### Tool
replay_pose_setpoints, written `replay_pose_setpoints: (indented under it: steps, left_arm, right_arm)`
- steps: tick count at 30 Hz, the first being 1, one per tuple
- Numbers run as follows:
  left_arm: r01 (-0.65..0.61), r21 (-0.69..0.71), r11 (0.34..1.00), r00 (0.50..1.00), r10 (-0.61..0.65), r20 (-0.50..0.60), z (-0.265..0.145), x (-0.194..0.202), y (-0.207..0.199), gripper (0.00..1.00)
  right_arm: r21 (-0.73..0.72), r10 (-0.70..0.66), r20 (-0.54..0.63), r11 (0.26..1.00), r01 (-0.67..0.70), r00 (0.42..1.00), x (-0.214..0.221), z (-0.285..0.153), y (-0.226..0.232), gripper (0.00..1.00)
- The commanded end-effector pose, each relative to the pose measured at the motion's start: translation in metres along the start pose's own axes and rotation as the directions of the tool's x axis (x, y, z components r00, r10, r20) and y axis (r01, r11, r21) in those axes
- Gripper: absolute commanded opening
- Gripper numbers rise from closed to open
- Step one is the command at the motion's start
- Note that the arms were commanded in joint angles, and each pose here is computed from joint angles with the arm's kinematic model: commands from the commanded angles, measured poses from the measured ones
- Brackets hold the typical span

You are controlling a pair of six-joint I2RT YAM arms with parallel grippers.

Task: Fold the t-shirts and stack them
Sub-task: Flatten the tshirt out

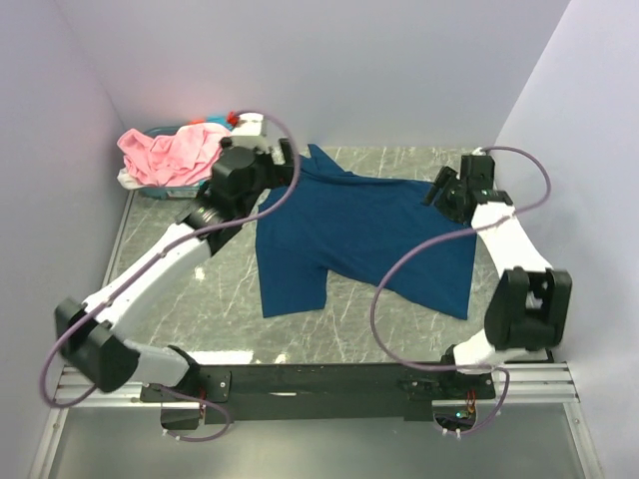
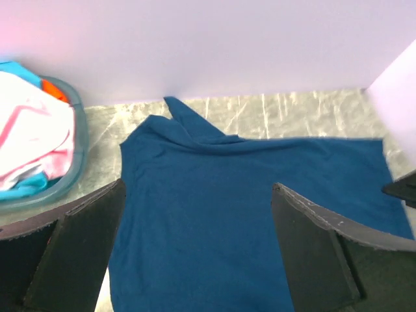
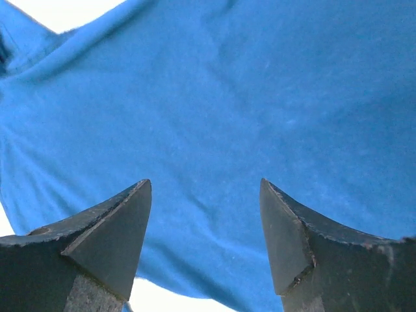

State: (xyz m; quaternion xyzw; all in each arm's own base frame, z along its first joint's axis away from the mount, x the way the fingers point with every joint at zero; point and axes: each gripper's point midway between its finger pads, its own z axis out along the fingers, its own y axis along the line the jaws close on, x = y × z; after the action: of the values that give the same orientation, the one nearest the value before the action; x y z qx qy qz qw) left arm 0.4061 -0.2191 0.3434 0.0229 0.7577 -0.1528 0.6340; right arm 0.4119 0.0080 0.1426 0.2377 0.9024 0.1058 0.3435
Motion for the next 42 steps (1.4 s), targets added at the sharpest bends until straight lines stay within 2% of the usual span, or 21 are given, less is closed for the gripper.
replay_pose_setpoints:
  steps: [1,2,5,7,10,11,16,17,22,24,27,31,35,38,42]
  left_arm:
    - [0.105,-0.095,0.99,0.989,-0.094,0.111,-0.009,-0.01,0.028,1.0]
    - [0.195,-0.115,0.974,0.978,-0.184,0.101,-0.009,0.005,0.031,0.99]
    - [0.279,-0.139,0.95,0.959,-0.269,0.089,-0.012,0.019,0.037,0.99]
    - [0.242,-0.158,0.957,0.969,-0.247,-0.009,-0.018,0.046,0.04,0.99]
    - [0.241,-0.197,0.95,0.956,-0.267,-0.118,-0.033,0.087,0.048,0.99]
    - [0.221,-0.219,0.95,0.951,-0.259,-0.167,-0.04,0.113,0.056,0.97]
    - [0.208,-0.345,0.915,0.906,-0.313,-0.285,-0.083,0.173,0.085,0.94]
    - [0.174,-0.375,0.911,0.888,-0.309,-0.34,-0.094,0.189,0.091,0.92]
    - [0.137,-0.452,0.882,0.8,-0.367,-0.474,-0.119,0.23,0.093,0.87]
    - [0.115,-0.416,0.902,0.749,-0.354,-0.56,-0.127,0.252,0.081,0.82]
    - [0.104,-0.411,0.906,0.687,-0.364,-0.628,-0.144,0.278,0.068,0.79]
    - [0.144,-0.412,0.899,0.629,-0.405,-0.663,-0.166,0.301,0.06,0.76]
    - [0.186,-0.399,0.898,0.582,-0.427,-0.691,-0.182,0.315,0.051,0.65]
    - [0.194,-0.395,0.898,0.566,-0.432,-0.702,-0.19,0.323,0.05,0.6]
    - [0.205,-0.368,0.907,0.573,-0.416,-0.706,-0.188,0.324,0.047,0.58]
  right_arm:
    - [0.039,0.025,0.176,0.999,-0.033,0.984,-0.022,-0.017,-0.01,0.73]
    - [0.065,0.026,0.193,0.997,-0.039,0.981,-0.021,-0.02,-0.015,0.74]
    - [0.104,0.035,0.223,0.993,-0.059,0.974,-0.012,-0.031,-0.028,0.73]
    - [0.111,0.046,0.241,0.991,-0.075,0.969,-0.006,-0.039,-0.034,0.74]
    - [0.118,0.058,0.261,0.989,-0.091,0.964,0.001,-0.046,-0.04,0.74]
    - [0.115,0.058,0.263,0.989,-0.091,0.963,0.002,-0.047,-0.04,0.74]
    - [0.113,0.065,0.242,0.989,-0.095,0.968,0.012,-0.048,-0.043,0.74]
    - [0.116,0.068,0.24,0.988,-0.098,0.968,0.014,-0.048,-0.044,0.74]
    - [0.11,0.091,0.209,0.987,-0.116,0.974,0.028,-0.041,-0.047,0.74]
    - [0.114,0.101,0.198,0.986,-0.125,0.975,0.034,-0.039,-0.05,0.74]
    - [0.112,0.101,0.191,0.986,-0.124,0.976,0.039,-0.038,-0.051,0.73]
    - [0.116,0.1,0.188,0.986,-0.123,0.977,0.044,-0.038,-0.054,0.74]
    - [0.116,0.113,0.173,0.984,-0.135,0.978,0.055,-0.035,-0.058,0.74]
    - [0.109,0.123,0.164,0.984,-0.142,0.979,0.059,-0.032,-0.058,0.73]
    - [0.108,0.123,0.163,0.984,-0.142,0.979,0.058,-0.032,-0.057,0.73]
